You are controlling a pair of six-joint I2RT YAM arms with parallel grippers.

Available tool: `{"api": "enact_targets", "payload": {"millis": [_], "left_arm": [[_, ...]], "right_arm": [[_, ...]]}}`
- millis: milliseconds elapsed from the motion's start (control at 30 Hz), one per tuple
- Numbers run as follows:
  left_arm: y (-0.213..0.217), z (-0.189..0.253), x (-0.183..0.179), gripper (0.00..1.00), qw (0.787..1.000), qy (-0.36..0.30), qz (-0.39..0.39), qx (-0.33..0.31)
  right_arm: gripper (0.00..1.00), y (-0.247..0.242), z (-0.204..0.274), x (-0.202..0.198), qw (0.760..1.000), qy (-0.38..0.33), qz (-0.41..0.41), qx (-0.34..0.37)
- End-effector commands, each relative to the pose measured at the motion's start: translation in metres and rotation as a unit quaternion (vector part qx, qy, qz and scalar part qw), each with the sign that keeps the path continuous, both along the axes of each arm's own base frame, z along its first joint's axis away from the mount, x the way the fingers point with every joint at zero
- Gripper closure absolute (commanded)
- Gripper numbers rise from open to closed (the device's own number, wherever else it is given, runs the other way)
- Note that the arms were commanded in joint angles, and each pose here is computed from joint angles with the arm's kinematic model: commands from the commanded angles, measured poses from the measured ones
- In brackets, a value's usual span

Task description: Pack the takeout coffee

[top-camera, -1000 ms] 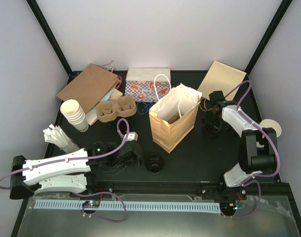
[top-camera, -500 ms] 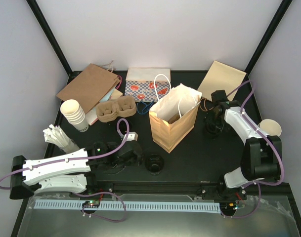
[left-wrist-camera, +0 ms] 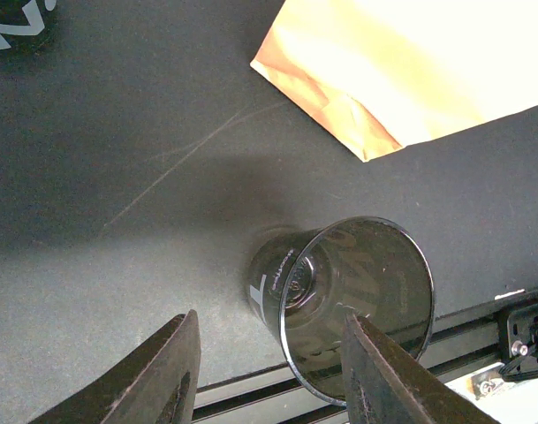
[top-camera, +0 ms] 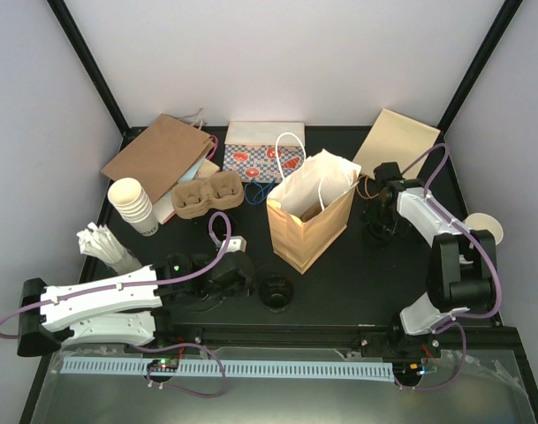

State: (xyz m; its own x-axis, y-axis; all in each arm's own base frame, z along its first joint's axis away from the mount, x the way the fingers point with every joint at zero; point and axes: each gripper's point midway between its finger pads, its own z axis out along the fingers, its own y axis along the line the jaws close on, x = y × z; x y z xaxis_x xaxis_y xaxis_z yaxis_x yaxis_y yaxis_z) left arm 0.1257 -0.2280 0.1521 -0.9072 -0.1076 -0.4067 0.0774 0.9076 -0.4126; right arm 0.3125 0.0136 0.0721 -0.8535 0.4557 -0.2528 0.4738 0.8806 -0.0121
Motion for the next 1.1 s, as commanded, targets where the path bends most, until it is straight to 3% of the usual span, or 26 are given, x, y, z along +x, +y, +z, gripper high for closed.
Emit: {"api": "enact_targets", "payload": {"millis": [0, 133, 267, 700, 833, 1067], "left_arm": [[0.003, 0.003, 0.000, 0.54, 1.000, 0.001, 0.006, -0.005], [0.002, 0.002, 0.000, 0.54, 1.000, 0.002, 0.005, -0.003], [0.002, 0.002, -0.001, 0.54, 1.000, 0.003, 0.005, -0.003], [0.002, 0.003, 0.000, 0.54, 1.000, 0.002, 0.004, -0.004], [0.000, 0.004, 0.000, 0.54, 1.000, 0.001, 0.003, -0.006], [-0.001, 0.005, 0.001, 0.54, 1.000, -0.004, -0.002, -0.005]], "right_arm": [[0.10, 0.001, 0.000, 0.012, 1.000, -0.011, -0.001, -0.004], [0.16, 0.000, -0.002, 0.011, 1.000, -0.009, -0.001, -0.006], [0.29, -0.001, 0.004, 0.010, 1.000, -0.015, 0.001, -0.008], [0.28, -0.005, 0.036, 0.004, 0.998, -0.052, 0.010, -0.016], [0.29, -0.009, 0.035, 0.003, 0.999, -0.019, 0.017, -0.031], [0.32, 0.013, 0.078, -0.013, 0.993, -0.098, 0.066, 0.028]]}}
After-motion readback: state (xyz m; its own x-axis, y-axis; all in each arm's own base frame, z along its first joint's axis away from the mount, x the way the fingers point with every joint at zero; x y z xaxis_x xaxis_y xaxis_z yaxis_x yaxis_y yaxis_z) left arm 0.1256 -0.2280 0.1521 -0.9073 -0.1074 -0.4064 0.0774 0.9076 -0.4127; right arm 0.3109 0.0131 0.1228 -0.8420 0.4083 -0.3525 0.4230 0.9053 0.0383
